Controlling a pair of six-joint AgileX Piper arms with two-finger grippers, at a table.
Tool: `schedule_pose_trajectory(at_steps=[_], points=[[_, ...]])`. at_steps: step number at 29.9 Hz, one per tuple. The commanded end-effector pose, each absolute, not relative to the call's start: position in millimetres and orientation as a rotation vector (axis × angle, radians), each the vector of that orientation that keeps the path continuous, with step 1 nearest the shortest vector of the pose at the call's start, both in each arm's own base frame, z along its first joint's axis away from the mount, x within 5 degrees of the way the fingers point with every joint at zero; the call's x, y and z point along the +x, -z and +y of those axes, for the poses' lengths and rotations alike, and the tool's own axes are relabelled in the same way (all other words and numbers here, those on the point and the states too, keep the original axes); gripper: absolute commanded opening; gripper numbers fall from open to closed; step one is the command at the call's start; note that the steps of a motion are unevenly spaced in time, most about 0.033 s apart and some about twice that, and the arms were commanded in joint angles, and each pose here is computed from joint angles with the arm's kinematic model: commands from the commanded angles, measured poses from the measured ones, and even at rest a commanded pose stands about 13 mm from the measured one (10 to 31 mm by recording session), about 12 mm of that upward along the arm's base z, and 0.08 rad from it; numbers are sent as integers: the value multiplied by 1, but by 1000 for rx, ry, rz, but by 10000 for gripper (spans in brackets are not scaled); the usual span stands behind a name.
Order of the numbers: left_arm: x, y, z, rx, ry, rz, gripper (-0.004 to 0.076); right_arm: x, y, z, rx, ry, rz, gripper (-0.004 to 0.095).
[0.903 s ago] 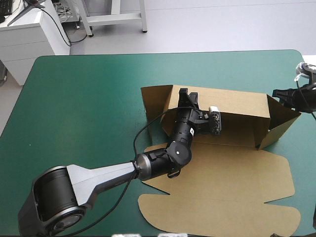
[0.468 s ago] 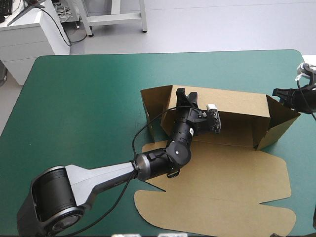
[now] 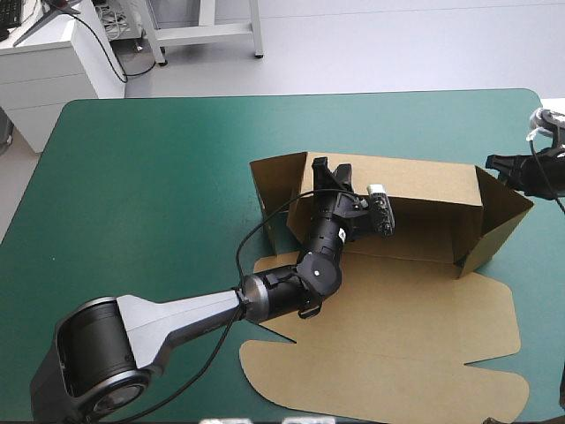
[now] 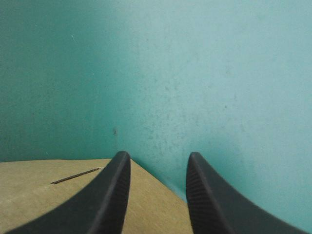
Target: Fold the box
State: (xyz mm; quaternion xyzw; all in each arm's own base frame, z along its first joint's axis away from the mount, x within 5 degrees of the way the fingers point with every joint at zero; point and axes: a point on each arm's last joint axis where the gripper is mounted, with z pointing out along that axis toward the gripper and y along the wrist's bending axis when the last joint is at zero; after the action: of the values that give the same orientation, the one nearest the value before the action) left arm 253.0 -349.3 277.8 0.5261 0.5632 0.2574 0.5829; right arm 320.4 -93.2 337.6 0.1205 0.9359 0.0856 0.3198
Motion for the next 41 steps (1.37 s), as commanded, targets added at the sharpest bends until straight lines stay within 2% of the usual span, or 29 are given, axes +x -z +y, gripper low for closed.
schedule_pose_trajectory(at_steps=[1,16,23,30,41], points=[[251,-302,-338,1072,-534,1399,-8,318,-370,-92,295,-209,2337,349],[251,-302,-338,1073,-532,1399,-8,312,-364,-85,238,-266,2407,346],[251,-302,-339,1087,-531,1393,-8,289,-351,-74,219,-282,2370,346],[250,-301,-341,1141,-555,1361,-8,264,-345,-57,159,-356,2320,346],[250,-301,-341,1153,-563,1353,-8,234,-333,-45,125,-351,2295,346]])
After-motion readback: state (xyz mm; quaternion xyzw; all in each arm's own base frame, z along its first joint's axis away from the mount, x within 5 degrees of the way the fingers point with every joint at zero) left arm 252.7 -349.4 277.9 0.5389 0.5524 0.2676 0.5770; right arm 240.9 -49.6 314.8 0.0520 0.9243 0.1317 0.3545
